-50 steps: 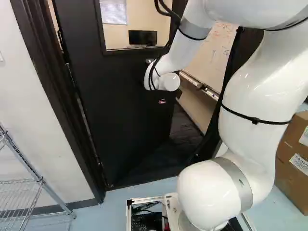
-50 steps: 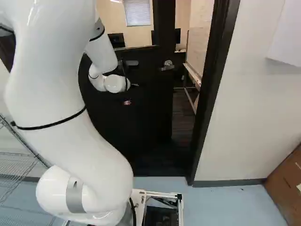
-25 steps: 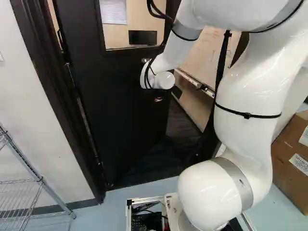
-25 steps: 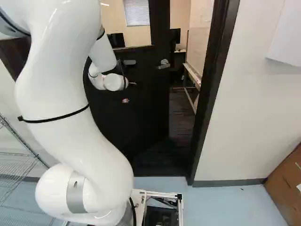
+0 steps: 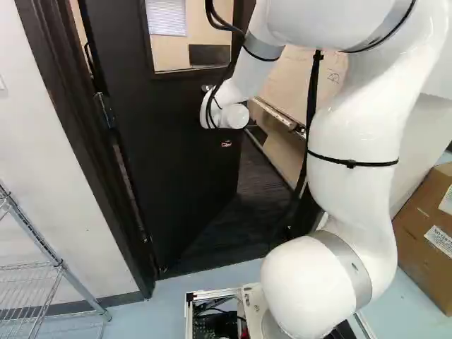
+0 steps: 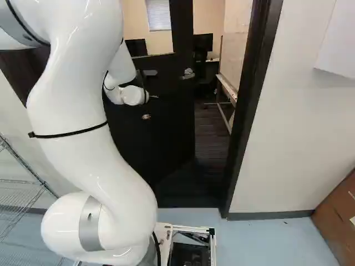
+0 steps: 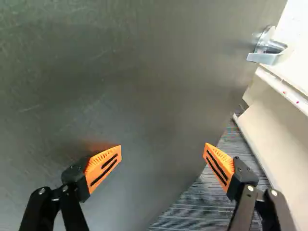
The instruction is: Open the door and move inside
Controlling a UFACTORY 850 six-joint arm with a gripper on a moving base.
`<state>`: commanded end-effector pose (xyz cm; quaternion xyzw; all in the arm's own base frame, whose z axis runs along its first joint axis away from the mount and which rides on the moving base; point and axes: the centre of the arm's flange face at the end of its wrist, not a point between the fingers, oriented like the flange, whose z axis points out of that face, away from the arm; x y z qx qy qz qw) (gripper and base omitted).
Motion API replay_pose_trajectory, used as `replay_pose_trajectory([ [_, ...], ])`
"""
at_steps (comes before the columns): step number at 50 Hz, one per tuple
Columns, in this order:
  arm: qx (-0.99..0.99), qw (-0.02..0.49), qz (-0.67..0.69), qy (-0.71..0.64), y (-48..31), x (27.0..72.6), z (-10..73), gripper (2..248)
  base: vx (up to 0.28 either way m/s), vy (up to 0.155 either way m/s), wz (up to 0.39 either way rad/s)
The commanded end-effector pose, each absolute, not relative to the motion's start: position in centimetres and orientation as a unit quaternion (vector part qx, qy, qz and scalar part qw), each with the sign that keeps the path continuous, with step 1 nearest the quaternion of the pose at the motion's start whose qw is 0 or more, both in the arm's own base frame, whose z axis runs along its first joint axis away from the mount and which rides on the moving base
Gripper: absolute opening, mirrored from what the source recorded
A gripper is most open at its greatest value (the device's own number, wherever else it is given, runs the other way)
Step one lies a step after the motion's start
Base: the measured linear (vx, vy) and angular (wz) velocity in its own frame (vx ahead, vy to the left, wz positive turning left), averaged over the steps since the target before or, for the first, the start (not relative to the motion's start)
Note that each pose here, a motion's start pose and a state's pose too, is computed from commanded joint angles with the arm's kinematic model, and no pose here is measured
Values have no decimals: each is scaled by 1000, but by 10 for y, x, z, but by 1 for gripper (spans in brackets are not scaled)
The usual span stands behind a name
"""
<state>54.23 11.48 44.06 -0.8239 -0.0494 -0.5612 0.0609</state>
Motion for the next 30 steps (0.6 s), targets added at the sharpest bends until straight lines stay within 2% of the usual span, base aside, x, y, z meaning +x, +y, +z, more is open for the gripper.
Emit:
replay_pose_trajectory([
  [30, -819, 72, -566, -64, 142, 569, 438, 247, 0, 0, 0],
])
